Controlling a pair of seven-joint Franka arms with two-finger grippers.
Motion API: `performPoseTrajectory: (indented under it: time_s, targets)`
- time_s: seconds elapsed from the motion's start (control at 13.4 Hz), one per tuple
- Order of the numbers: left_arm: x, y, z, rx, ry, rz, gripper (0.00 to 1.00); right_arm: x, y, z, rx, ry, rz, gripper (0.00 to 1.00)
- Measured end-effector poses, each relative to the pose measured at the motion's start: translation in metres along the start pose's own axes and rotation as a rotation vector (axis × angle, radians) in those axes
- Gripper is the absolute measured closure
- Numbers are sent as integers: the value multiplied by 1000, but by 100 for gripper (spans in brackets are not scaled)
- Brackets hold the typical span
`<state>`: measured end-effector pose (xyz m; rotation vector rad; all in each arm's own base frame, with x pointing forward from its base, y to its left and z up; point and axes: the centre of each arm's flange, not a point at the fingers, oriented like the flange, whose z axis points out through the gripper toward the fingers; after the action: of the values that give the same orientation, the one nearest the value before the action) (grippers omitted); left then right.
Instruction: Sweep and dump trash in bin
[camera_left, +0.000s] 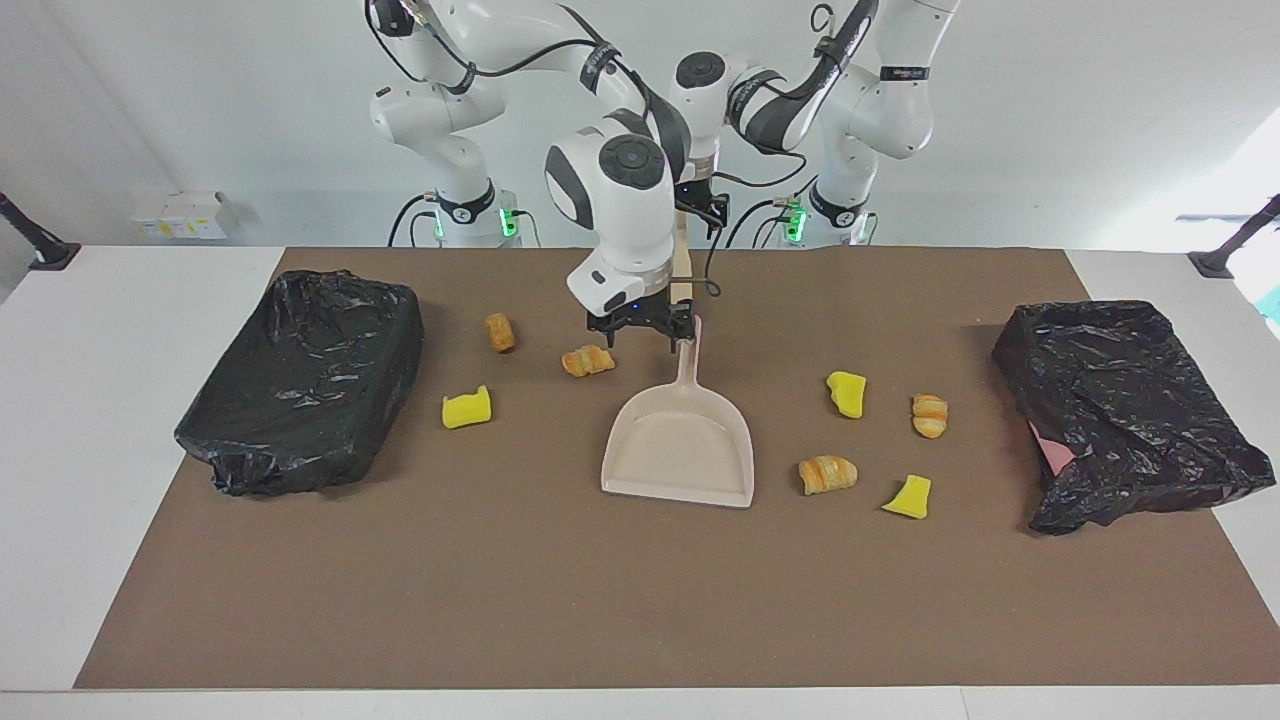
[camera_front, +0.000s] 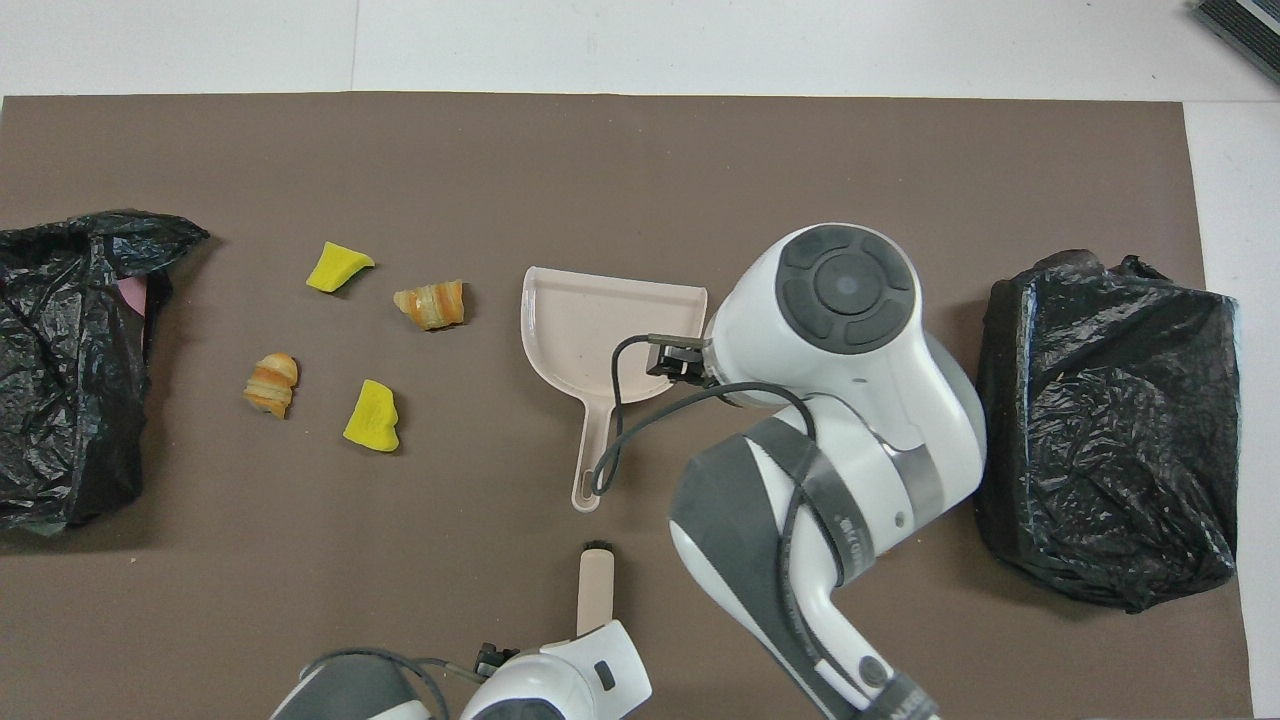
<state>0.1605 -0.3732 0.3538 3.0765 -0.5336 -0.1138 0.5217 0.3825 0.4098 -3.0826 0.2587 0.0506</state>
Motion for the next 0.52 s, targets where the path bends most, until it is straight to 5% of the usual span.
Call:
performPoseTrajectory:
  time_s: [0.52]
  targets:
    - [-6,-3,11,-3,2,-31,4,-5,-28,50,25,9,13,4]
